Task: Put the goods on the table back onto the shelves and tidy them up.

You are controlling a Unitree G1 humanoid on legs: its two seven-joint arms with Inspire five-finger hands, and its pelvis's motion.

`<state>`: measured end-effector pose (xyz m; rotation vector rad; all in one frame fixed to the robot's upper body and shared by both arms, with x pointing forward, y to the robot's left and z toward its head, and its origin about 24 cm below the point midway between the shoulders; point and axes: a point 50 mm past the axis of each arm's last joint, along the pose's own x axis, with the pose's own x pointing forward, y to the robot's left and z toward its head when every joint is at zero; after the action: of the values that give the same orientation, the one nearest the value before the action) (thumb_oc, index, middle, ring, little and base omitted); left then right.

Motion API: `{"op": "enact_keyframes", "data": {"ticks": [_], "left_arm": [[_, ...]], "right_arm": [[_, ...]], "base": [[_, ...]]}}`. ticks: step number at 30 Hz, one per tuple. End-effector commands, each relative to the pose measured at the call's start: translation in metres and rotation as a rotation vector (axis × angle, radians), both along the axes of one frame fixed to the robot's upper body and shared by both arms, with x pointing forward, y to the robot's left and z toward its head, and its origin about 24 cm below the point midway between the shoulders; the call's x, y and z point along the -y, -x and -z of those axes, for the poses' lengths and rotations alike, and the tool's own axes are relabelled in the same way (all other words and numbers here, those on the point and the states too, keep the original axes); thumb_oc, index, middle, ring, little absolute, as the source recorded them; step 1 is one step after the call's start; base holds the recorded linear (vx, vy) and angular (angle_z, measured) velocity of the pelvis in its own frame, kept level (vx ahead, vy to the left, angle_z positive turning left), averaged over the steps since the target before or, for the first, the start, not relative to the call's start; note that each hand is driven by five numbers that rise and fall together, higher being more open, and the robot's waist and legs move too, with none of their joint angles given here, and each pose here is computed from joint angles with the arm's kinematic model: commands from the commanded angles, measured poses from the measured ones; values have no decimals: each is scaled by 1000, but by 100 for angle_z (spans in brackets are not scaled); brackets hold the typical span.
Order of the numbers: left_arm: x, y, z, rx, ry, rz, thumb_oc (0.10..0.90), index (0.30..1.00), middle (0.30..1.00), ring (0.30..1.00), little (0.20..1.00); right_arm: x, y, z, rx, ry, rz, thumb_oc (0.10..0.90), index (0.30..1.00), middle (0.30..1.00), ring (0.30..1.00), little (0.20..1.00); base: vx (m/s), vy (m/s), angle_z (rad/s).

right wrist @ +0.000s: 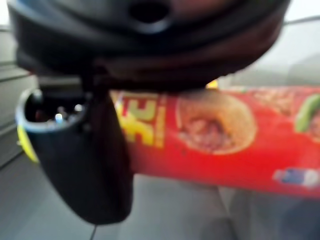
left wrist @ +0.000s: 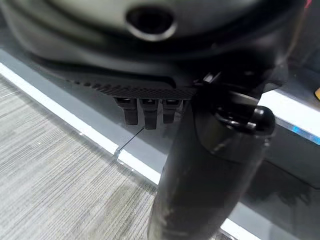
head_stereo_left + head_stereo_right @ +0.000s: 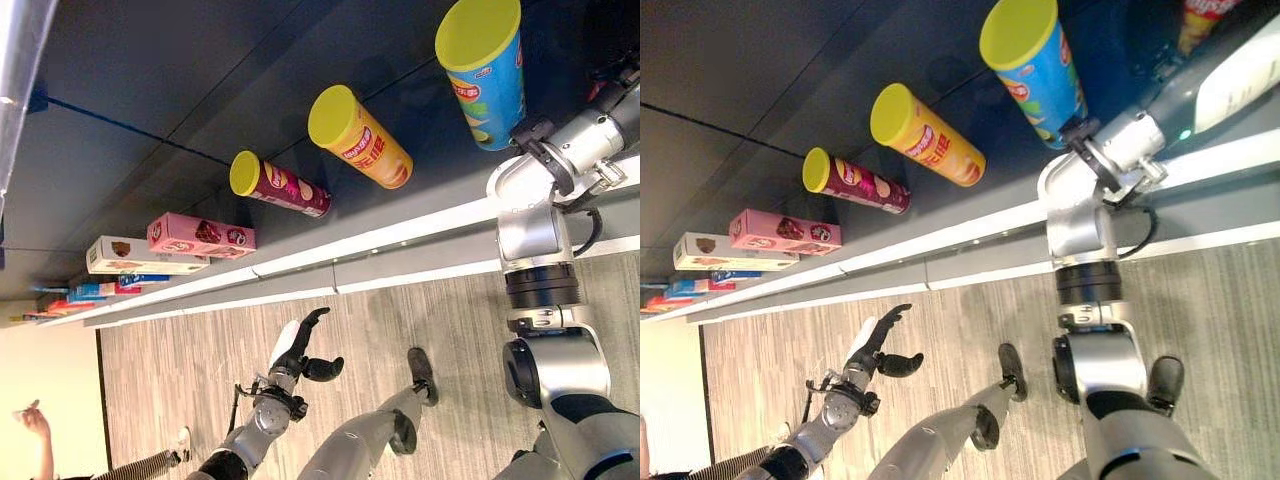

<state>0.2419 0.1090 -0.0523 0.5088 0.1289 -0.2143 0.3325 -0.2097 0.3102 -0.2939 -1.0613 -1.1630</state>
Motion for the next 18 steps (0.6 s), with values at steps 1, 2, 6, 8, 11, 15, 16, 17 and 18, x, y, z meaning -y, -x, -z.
{"op": "enact_keyframes", "data": {"ticks": [1,2,6,8,11,15,16,17,18], "left_arm": [[-41,-2,-6,74,-119,-53,800,900,900,900,900],[-42,-1,-6,75,-123,-49,800,900,900,900,900],[-45,0,-5,72,-135,-51,800,900,900,900,900],[-46,0,-6,77,-147,-48,800,900,900,900,900],[-49,-1,-5,79,-178,-44,800,900,900,900,900],[-52,-4,-7,86,-191,-48,800,900,900,900,900],[-52,-4,-7,86,-195,-48,800,900,900,900,900],[-52,-4,-7,87,-201,-47,800,900,900,900,900],[-53,-5,-7,89,-208,-47,800,900,900,900,900]], "right_arm": [[-37,12,-20,138,155,-115,800,900,900,900,900],[-38,12,-18,135,154,-123,800,900,900,900,900],[-38,13,-13,135,164,-118,800,900,900,900,900],[-39,14,-11,137,163,-121,800,900,900,900,900],[-42,17,-5,133,178,-132,800,900,900,900,900],[-41,19,-3,137,186,-119,800,900,900,900,900],[-40,19,-3,136,186,-116,800,900,900,900,900],[-40,19,-3,138,191,-109,800,900,900,900,900],[-40,20,-2,142,192,-104,800,900,900,900,900]], "base": [[9,-1,15],[10,5,7],[0,0,0],[0,0,0],[0,0,0],[-14,-13,-3],[-33,-25,-2],[-32,-24,-6],[-35,-23,-12]]}}
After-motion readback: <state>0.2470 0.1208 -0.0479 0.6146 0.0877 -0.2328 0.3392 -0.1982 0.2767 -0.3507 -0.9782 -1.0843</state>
